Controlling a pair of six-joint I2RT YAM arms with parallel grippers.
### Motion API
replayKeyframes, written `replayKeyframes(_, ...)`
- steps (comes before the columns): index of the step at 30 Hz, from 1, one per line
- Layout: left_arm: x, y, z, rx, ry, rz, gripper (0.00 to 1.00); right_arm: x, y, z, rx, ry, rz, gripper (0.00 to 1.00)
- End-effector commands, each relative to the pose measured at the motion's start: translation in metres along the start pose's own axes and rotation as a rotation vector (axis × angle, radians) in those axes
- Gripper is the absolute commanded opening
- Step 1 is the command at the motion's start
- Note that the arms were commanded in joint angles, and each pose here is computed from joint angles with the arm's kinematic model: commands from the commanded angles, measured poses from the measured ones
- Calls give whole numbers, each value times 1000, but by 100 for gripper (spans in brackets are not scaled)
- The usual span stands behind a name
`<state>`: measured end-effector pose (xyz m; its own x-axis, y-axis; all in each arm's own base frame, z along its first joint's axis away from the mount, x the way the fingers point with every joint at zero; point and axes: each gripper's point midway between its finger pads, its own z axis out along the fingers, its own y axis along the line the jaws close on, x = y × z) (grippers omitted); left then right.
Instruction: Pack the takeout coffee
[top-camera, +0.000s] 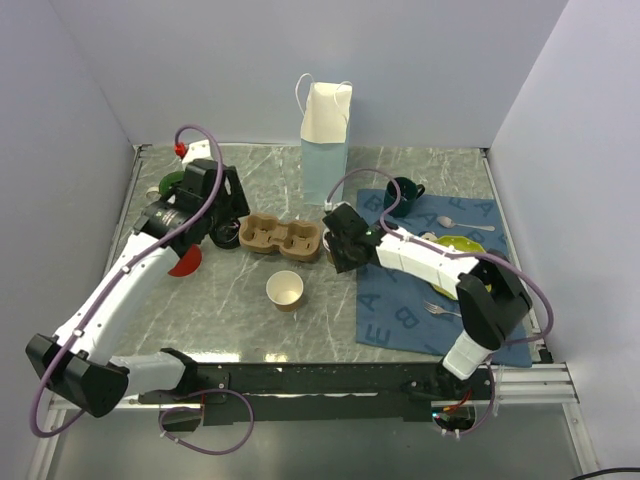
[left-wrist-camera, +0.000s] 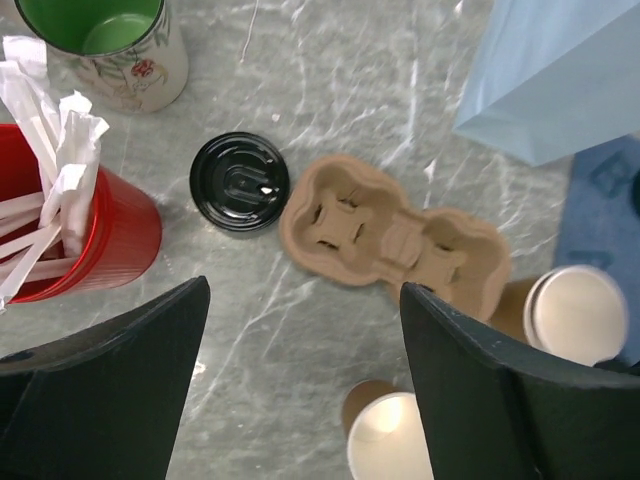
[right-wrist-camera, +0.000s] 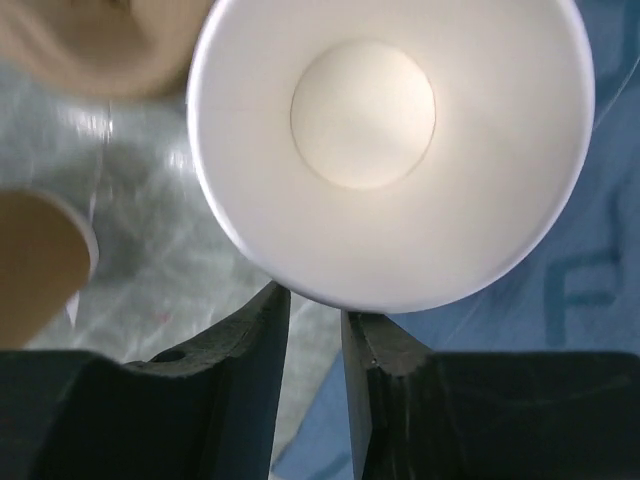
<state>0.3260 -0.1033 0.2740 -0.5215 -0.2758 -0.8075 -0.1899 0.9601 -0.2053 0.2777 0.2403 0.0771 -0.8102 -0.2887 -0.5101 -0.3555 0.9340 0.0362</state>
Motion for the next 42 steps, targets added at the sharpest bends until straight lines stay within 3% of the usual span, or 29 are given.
replayKeyframes(1,10,0,13,-13,34,81,82,-43,-4,8,-8,-87,27,34)
replayKeyframes(4,18,11,33,-78,70,124,79,-46,-10,10,-6,-92,41,34)
replayKeyframes(11,13,22,86,-167,129,14,72,-47,-9,1,-33,-100,25,34)
replayKeyframes(19,17,8,130,-290,181,-236,72,-39,-6,-72,-70,-210,65,35)
replayKeyframes(26,41,31,166,-528,239,-291,58,-27,-4,-109,-92,-275,85,36)
replayKeyframes(29,53,37,180,-546,285,-318,54,-28,-3,-122,-107,-308,89,36)
replayKeyframes(42,75,52,204,-559,289,-348,51,-33,1,-125,-131,-328,89,36)
